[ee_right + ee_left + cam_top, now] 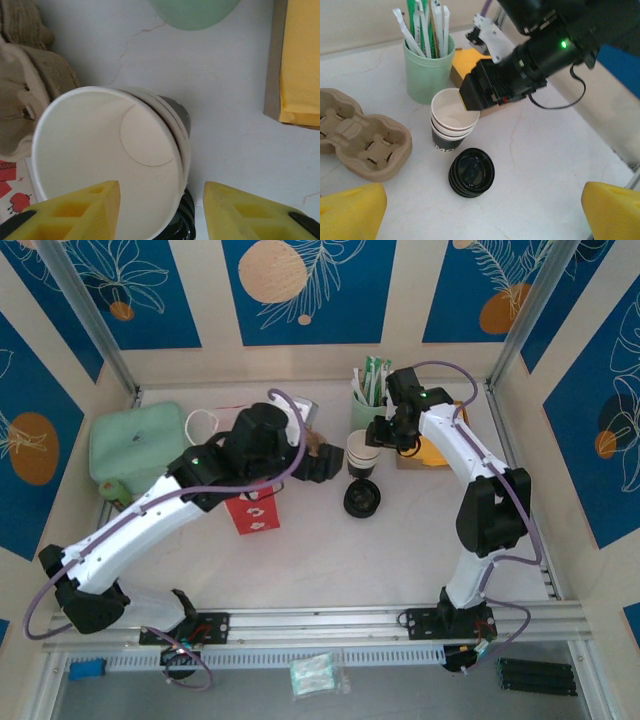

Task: Pack the takeout coffee

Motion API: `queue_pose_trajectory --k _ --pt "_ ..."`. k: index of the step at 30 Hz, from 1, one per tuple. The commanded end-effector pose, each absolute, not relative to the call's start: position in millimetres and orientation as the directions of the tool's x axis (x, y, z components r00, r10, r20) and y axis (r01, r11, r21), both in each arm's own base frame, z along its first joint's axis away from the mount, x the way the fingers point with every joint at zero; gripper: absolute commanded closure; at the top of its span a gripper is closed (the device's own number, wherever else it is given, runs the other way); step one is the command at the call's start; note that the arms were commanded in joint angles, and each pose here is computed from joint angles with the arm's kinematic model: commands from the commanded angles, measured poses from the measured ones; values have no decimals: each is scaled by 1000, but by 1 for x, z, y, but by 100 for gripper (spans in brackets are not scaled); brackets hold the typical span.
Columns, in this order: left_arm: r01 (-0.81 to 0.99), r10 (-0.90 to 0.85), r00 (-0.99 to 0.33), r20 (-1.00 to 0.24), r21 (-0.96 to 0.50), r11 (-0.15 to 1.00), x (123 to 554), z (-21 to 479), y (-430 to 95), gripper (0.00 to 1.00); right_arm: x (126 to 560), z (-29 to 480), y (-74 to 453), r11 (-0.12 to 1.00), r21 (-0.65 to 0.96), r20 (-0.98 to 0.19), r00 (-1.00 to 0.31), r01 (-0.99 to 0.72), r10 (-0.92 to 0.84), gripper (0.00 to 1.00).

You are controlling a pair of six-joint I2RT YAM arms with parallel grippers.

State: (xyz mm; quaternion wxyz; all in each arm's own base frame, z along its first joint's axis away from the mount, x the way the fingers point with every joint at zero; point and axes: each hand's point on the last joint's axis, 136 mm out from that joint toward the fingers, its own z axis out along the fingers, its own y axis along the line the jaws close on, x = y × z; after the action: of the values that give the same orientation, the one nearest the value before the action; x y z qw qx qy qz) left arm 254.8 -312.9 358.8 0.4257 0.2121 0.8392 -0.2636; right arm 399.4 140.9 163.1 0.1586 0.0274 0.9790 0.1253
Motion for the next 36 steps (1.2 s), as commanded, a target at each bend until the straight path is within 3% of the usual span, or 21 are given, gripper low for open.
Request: queue_pose_trajectory --k 1,19,36 --pt "576 178 -510 -842 -180 797 254 354 -314 0 404 169 136 971 241 -313 -946 8 85 54" --pt "581 202 -533 -821 -182 793 247 329 -329 1 417 164 139 967 256 -296 -952 0 78 71" --pt "580 200 -528 -825 -178 795 246 326 -326 0 418 159 141 964 265 -282 -956 -1 77 75"
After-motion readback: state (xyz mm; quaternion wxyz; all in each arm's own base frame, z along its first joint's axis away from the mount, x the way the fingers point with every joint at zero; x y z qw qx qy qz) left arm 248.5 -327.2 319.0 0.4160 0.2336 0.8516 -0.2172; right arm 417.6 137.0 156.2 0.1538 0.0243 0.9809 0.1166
